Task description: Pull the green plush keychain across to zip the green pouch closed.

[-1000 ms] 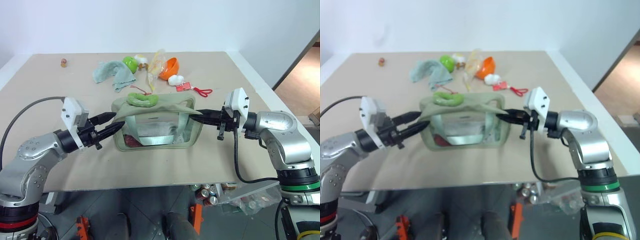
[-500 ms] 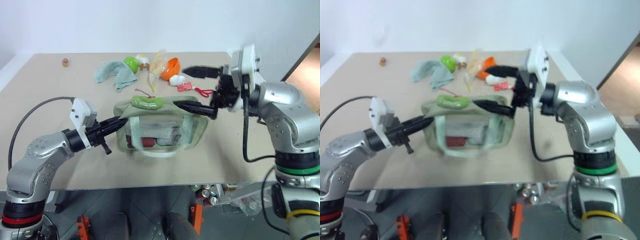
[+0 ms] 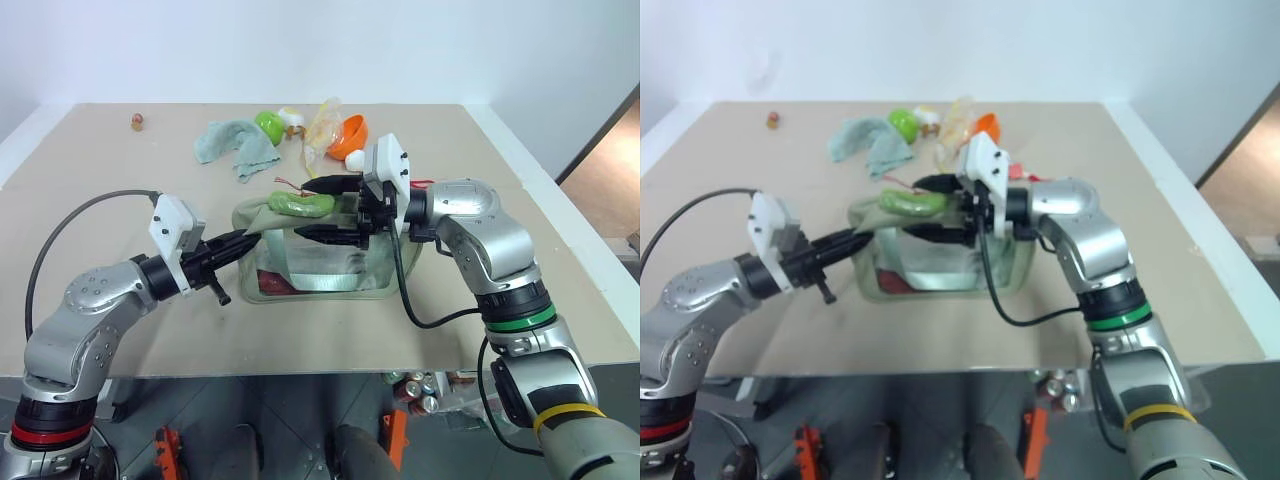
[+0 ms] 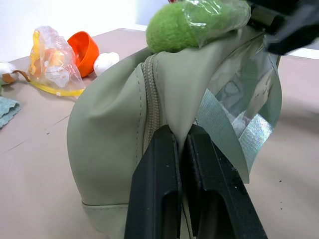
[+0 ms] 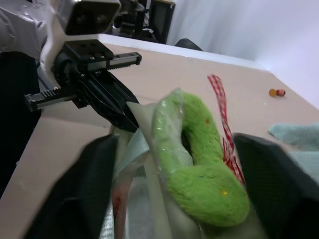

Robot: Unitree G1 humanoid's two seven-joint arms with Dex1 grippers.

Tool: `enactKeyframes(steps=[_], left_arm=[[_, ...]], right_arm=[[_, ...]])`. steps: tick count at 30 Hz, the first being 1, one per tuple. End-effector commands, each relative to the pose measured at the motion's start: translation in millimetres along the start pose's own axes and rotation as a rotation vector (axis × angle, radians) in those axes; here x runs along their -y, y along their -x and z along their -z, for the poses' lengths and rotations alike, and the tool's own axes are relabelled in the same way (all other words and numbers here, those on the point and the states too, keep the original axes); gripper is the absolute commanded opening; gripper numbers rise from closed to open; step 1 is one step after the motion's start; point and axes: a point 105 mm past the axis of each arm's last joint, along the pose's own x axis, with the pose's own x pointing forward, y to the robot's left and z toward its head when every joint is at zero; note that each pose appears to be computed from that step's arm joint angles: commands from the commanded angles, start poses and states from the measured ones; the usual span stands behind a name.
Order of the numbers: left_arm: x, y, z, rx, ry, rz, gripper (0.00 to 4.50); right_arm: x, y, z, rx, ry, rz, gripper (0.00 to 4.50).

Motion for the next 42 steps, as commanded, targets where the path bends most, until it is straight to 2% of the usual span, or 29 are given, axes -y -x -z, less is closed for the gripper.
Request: enactKeyframes(steps=[1,7,8,13,18,24,28,32,36,38,42], left_arm=[[6,0,-3,0.006,-0.025,0.014,0.0],[6,-1,-2,0.0,-0.027,0.015,0.0],[6,-1,-2,-0.001,-0.027,0.015,0.0],[6,-2,0,-0.01,-0.028,0.016,0.0],[-1,-4,-2,-0.009,-0.038,-0.024,0.0],[-9,-12,-10,0.012,-0.077,-0.075,0.0],[-12,-16,-14,0.034,-0.087,-0.1,0.0],[-19,-16,-17,0.056,-0.103,-0.15,0.0],[-27,-13,-20,0.088,-0.118,-0.226,0.0],[-28,-14,-18,0.087,-0.137,-0.25,0.0],[-30,-15,-17,0.1,-0.156,-0.284,0.0]], right_arm=[[7,2,-15,0.043,0.018,0.013,2.28],[10,7,-13,0.041,-0.006,0.029,0.23],[11,8,-13,0.044,-0.005,0.034,0.07],[15,15,-24,0.085,-0.009,0.058,0.07],[32,44,-44,0.12,0.091,0.16,0.07],[63,100,-53,0.01,0.236,0.335,0.07],[78,136,-49,-0.084,0.278,0.439,0.07],[88,173,-30,-0.225,0.299,0.572,0.07],[94,207,3,-0.351,0.234,0.786,0.07],[89,208,29,-0.399,0.196,0.869,0.07],[57,174,83,-0.474,0.095,0.849,0.07]])
